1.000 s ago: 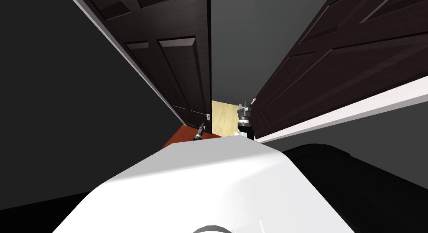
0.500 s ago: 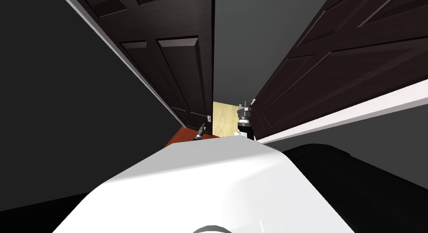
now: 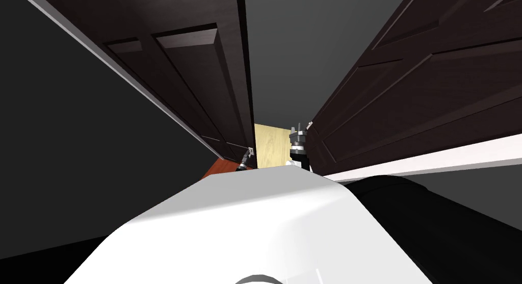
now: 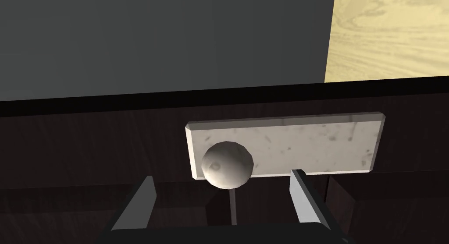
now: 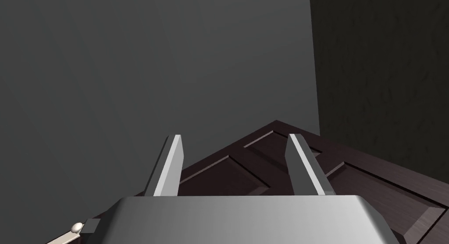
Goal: Push the door open
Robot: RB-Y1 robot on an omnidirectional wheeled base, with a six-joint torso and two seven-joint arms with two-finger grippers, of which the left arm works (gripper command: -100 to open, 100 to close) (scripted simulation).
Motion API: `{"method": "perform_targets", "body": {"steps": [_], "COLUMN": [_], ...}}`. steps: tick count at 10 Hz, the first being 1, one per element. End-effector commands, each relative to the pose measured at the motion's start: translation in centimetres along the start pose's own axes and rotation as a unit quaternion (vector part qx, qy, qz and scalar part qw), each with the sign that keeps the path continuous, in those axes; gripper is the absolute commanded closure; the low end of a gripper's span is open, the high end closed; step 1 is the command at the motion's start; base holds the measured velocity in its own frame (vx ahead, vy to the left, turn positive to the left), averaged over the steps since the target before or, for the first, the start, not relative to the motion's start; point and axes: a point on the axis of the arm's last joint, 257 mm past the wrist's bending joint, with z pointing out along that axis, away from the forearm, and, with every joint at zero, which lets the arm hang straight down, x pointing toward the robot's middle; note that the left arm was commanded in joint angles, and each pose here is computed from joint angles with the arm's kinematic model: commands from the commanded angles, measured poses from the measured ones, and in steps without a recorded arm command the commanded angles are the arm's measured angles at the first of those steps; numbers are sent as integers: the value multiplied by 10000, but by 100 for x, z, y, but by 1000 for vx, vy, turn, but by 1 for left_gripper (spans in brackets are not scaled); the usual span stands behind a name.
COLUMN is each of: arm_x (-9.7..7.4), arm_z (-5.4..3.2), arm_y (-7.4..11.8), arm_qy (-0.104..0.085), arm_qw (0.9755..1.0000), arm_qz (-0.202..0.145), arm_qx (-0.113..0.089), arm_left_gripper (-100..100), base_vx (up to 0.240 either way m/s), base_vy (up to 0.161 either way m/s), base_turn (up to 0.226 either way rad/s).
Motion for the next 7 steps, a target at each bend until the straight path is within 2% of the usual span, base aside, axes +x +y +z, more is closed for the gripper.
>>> {"method": "perform_targets", "body": {"steps": [1,2,3,7], "arm_x": [-9,-5,-5,-5], "arm_z": [15,9,9,9], "arm_y": [1,0,0,0], "arm_qy": [-24,-14,-14,-14], "arm_qw": [10000,10000,10000,10000], "arm_qz": [-8,-5,-5,-5], "arm_qx": [3,3,3,3], "arm_left_gripper": [-100,-100,100,100], "base_vx": [209,91,-19,-17], "base_vy": [-73,-32,4,7], "base_turn": [-28,4,8,-6]}}
